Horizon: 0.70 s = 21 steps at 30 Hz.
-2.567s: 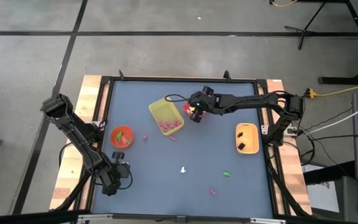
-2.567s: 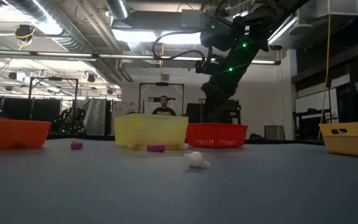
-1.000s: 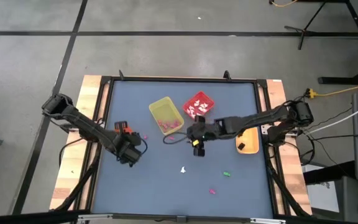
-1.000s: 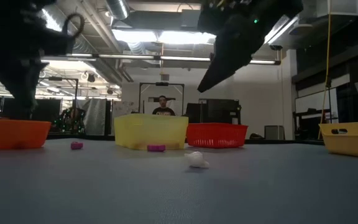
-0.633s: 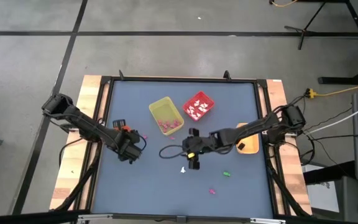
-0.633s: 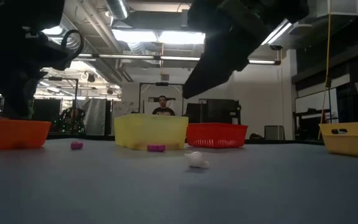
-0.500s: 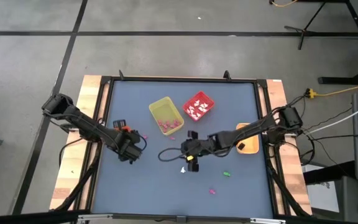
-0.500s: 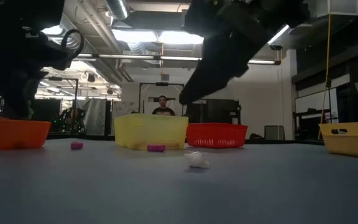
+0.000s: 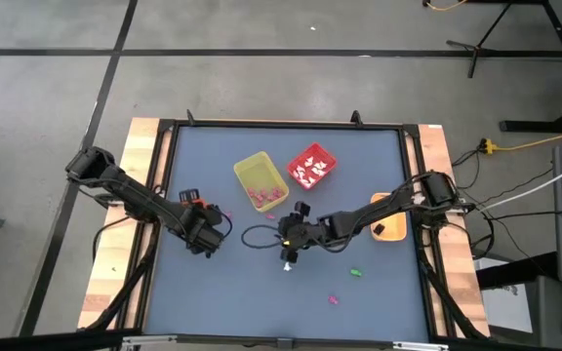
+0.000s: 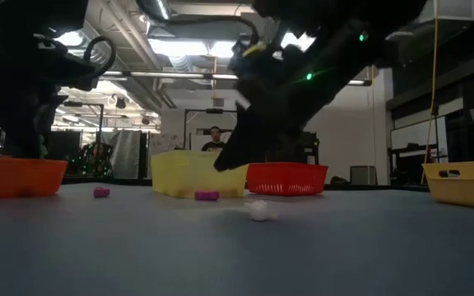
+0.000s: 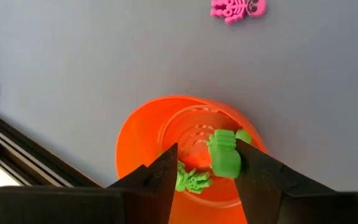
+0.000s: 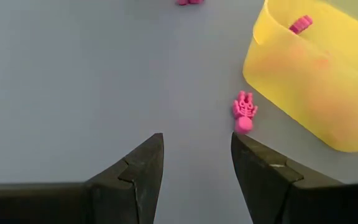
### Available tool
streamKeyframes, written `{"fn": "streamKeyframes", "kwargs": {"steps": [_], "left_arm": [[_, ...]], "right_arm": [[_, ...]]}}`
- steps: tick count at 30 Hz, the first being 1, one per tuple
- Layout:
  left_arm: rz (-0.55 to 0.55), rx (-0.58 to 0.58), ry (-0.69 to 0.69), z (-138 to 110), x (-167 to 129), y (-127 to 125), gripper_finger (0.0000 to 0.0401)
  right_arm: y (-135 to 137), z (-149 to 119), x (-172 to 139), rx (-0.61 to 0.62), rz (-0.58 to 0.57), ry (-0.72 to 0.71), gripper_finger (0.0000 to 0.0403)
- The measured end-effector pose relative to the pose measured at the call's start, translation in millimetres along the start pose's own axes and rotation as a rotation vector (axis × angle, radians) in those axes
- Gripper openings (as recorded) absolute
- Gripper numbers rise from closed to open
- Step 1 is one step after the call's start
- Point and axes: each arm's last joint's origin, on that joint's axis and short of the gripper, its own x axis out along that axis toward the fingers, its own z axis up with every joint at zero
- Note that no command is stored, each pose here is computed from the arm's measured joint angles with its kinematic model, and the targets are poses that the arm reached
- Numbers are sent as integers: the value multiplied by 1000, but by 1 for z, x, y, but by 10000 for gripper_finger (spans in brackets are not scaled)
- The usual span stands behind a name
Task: Sort Halloween decoration
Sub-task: Put the green skeleton toy into the orange bin, then put the pink skeleton toy into the yellow bin
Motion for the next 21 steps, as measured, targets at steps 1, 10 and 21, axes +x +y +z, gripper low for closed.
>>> {"fn": "streamKeyframes", "kwargs": {"steps": [1, 10, 21], "left_arm": [[0, -1, -1, 0, 0, 0, 132], [-1, -5, -1, 0, 0, 0, 146], [-2, -6, -2, 0, 0, 0, 172]], "right_arm": [[1, -2, 3, 0, -8, -3, 188], [-2, -12, 25, 19, -21, -15, 188], [-19, -5, 32, 62, -33, -34, 188]]}}
